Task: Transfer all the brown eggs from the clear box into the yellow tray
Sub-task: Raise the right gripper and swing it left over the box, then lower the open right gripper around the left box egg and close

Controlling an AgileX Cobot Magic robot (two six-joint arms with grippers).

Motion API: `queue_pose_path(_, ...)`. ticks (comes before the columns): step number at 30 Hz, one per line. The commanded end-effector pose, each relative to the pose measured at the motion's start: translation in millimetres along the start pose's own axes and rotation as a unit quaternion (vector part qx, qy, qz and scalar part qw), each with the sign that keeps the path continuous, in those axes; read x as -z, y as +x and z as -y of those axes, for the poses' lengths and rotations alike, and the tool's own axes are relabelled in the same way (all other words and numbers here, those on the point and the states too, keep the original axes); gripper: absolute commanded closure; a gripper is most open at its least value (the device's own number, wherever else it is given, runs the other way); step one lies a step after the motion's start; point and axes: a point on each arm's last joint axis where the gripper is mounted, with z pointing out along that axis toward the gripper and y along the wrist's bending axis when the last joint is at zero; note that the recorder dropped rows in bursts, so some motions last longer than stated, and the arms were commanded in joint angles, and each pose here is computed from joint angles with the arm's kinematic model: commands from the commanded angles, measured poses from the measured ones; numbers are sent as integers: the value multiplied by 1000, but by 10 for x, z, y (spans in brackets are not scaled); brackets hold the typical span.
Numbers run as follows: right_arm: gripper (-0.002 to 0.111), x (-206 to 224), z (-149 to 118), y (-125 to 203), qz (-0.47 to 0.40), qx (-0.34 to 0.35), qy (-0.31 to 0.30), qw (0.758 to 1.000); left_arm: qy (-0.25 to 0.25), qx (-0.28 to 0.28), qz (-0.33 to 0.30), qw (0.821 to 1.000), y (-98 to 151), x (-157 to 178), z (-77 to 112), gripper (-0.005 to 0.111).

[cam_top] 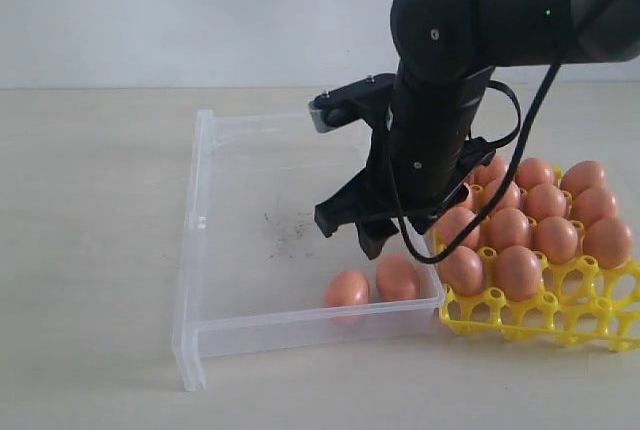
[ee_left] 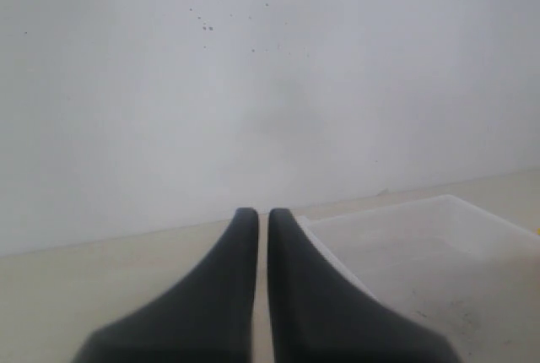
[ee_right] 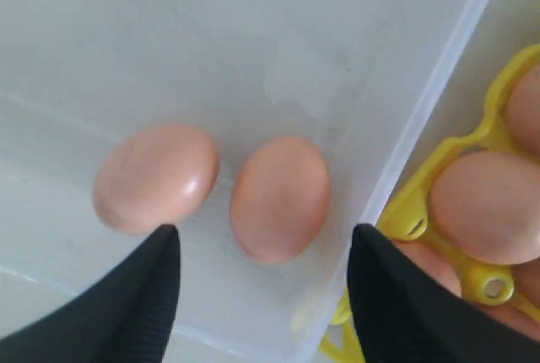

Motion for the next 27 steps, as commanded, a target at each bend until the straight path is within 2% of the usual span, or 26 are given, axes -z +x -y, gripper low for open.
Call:
queue_pose_path(1, 57, 11, -42, -86, 3, -18, -19, 1000, 2, 0, -1, 1000, 10, 1, 3, 103)
queue_pose_path(6, 57, -139, -79, -111, -14, -34, -39, 999, 2, 0, -1, 1000, 10, 1, 3, 103)
queue_pose_path(14, 57, -279, 59, -52, -64, -15, 41, 997, 2, 0, -1, 1000, 10, 1, 3, 103)
queue_pose_path(27, 57, -536, 34, -92, -66, -16, 32, 997, 2, 0, -1, 1000, 10, 1, 3, 103)
